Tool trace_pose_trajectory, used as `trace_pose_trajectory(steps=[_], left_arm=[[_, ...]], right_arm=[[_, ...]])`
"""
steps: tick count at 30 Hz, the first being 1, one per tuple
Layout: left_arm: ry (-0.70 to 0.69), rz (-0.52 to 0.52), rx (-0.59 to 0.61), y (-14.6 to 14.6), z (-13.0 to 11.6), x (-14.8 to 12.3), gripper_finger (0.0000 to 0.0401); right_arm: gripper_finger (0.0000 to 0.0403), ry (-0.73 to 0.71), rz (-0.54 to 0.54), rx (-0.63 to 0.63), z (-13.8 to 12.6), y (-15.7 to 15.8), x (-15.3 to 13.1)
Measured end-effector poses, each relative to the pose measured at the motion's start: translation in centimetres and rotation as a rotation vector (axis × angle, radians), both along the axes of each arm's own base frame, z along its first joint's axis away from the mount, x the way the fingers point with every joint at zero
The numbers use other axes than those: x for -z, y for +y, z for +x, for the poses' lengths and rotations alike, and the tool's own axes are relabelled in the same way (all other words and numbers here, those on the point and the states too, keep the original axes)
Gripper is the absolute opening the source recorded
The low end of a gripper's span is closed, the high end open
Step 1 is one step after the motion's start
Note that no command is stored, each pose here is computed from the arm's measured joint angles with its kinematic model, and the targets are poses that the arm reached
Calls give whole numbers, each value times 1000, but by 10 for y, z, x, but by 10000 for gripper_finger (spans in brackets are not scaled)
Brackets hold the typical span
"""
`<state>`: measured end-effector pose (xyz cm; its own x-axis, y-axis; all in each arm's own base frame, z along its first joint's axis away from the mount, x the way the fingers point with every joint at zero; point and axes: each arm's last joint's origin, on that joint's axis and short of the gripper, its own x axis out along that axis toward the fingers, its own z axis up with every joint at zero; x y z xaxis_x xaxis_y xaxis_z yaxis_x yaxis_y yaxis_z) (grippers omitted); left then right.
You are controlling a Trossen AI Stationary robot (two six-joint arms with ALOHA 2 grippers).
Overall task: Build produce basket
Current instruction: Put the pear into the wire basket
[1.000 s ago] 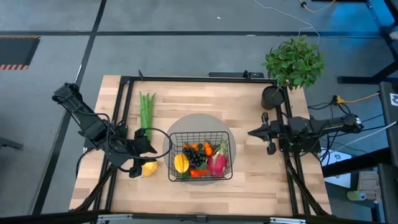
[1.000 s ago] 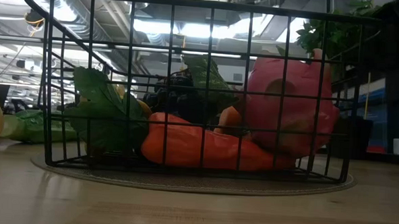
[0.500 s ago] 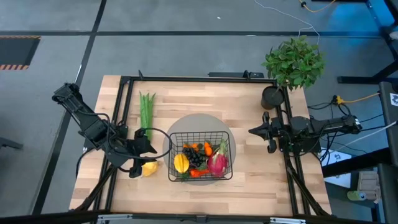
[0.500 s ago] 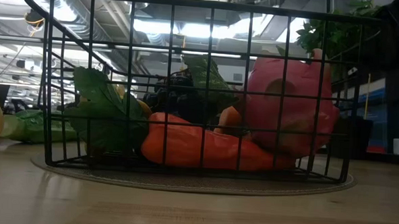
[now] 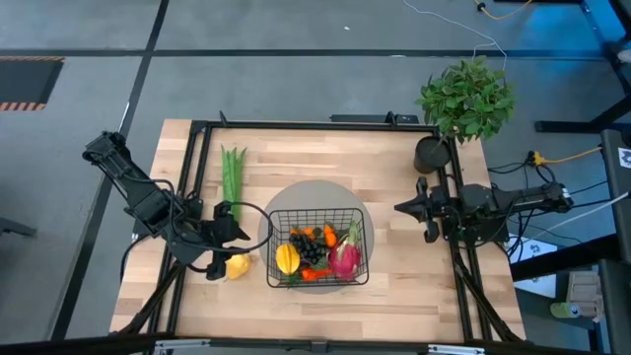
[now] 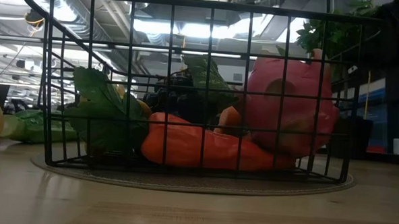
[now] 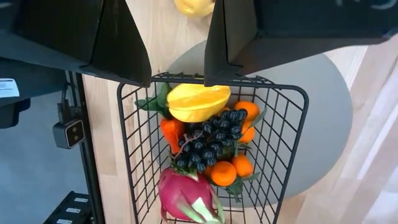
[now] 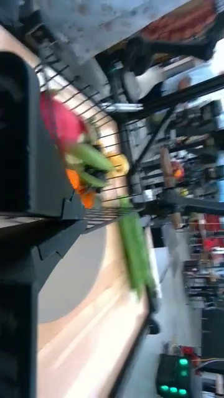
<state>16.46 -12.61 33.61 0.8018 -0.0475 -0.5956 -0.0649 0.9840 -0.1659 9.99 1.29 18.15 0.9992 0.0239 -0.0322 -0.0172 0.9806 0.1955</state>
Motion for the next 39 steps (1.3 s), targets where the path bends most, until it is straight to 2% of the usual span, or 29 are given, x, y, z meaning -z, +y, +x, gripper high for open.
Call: trace_pose_trajectory(steps=[6,10,17,24,39], left_arm=[[0,0,0,0,0,0,138],[0,1,0,0,0,0,138],[-14,12,-18,0,1,0,138],[-13,13,-18,0,1,0,138],[-12,34,-2,1,0,0,138]], right_arm=[[5,-120,20,0,-6,-1,-10],[5,-215,37,0,-6,-1,-5],[5,-247,43,-2,-6,-1,-5],[5,-117,20,-3,-4,0,8],[5,-74,12,-48,-3,1,12]])
